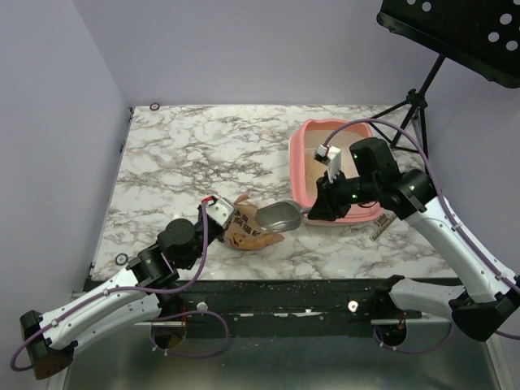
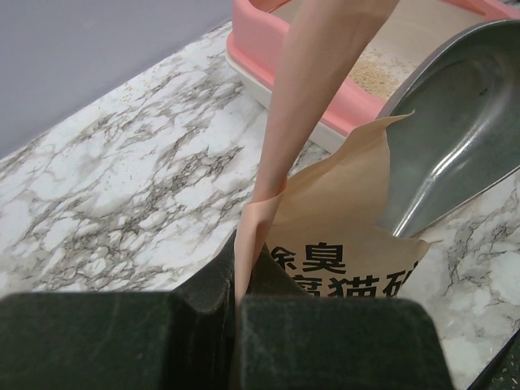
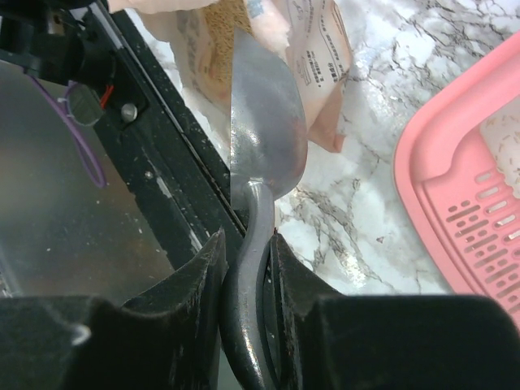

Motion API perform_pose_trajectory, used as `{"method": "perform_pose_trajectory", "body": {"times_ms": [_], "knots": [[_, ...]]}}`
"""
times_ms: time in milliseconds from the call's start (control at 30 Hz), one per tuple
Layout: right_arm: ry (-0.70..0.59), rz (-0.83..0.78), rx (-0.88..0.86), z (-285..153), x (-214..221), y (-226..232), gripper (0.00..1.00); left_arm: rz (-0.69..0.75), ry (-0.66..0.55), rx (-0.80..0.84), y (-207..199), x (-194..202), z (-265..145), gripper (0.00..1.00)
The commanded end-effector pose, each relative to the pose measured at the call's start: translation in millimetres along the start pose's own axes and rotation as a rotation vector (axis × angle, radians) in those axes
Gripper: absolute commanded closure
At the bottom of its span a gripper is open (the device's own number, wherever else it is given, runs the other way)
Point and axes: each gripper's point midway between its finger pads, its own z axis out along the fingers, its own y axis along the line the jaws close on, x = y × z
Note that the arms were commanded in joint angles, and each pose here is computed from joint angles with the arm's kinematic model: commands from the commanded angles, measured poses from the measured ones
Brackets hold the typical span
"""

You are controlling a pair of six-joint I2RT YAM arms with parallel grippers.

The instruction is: Fill the litter box with clean litter

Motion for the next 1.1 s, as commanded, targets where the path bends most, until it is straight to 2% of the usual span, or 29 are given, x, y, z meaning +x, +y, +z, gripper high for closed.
{"method": "perform_pose_trajectory", "body": {"times_ms": [0, 167, 267, 367, 667, 833, 1067], "knots": [[0.026, -0.043, 0.053, 7, 6, -11, 1.0, -0.035, -0.127, -0.054, 13, -43, -3, 1.0], [0.04, -0.033, 0.033, 21, 2, -9, 1.0, -0.035, -0.124, -0.045, 11, -43, -1, 1.0], [0.055, 0.05, -0.038, 38, -2, -2, 1.0, -0.035, -0.114, -0.002, 2, -39, 4, 1.0], [0.092, 0.129, -0.038, 53, -1, -7, 1.0, -0.043, -0.087, 0.028, -6, -34, 9, 1.0], [0.134, 0.327, 0.223, 55, 3, -45, 1.0, -0.075, -0.073, 0.099, -22, -35, 18, 1.0], [0.204, 0.35, 0.364, 48, 6, -63, 1.0, -0.098, -0.061, 0.1, -24, -36, 21, 1.0], [0.314, 0.374, 0.396, 69, 16, -75, 1.0, -0.101, -0.032, 0.083, -21, -33, 22, 1.0]]}}
